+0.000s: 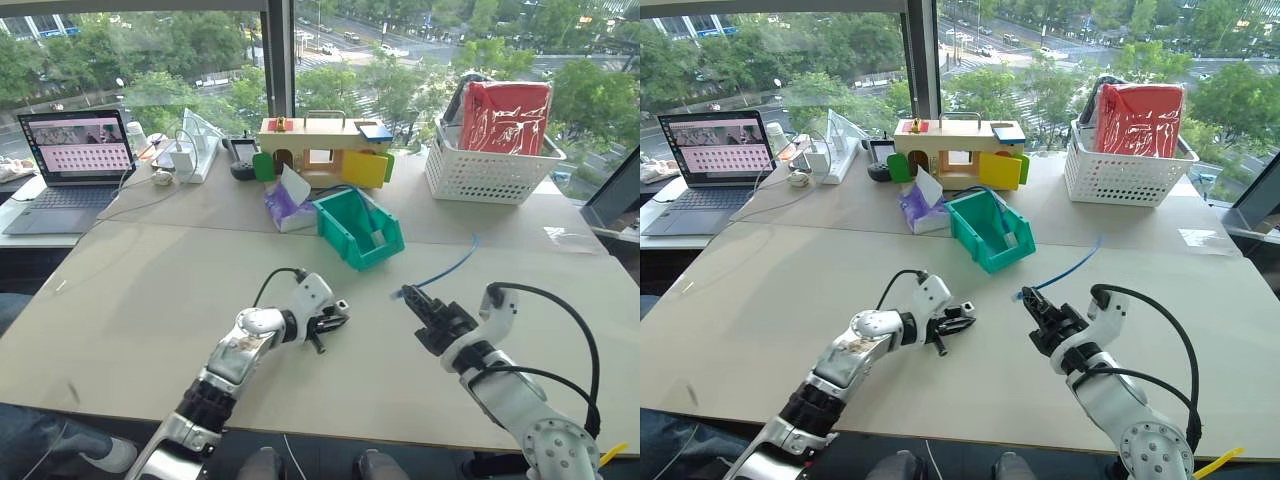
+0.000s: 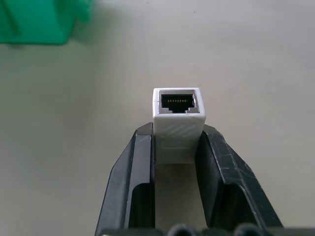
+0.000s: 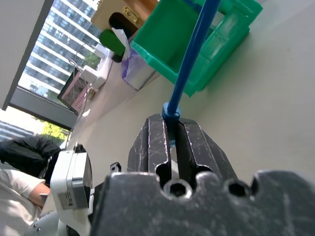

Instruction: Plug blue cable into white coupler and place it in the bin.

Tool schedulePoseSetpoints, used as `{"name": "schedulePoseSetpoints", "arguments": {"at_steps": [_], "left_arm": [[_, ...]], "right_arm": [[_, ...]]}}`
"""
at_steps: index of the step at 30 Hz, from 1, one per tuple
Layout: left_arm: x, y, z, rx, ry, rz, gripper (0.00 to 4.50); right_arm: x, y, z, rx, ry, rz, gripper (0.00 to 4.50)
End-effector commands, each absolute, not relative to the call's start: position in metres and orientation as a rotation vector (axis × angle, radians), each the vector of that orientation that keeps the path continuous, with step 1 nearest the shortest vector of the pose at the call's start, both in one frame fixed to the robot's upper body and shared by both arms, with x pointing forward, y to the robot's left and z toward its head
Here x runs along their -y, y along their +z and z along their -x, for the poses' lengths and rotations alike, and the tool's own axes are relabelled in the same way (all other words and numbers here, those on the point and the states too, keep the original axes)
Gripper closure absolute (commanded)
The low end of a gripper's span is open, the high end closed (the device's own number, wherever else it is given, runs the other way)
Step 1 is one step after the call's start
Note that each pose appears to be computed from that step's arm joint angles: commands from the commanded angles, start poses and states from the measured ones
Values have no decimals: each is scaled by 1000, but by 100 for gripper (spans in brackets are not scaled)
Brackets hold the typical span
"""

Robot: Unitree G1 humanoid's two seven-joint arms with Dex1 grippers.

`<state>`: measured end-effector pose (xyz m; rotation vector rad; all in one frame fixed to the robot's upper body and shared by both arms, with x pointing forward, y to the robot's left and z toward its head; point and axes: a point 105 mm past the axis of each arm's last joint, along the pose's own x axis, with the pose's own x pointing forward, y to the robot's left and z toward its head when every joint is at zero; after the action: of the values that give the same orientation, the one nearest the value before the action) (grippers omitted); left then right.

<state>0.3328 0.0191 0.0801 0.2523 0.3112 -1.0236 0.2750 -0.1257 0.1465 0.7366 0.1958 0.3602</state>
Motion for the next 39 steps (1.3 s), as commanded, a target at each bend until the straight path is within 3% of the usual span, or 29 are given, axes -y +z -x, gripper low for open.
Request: {"name": "schedulePoseSetpoints", "arguments": {"at_steps": [1, 13, 39], "left_arm": [[-2, 88, -319, -391, -1117, -284, 384], [2, 87, -310, -510, -1157, -260, 384], [2, 88, -311, -506, -1141, -243, 384]], "right_arm": [[112, 148, -276, -197, 424, -627, 450], [96, 124, -287, -293, 454, -527, 450], [100, 114, -283, -374, 453, -384, 450]]}}
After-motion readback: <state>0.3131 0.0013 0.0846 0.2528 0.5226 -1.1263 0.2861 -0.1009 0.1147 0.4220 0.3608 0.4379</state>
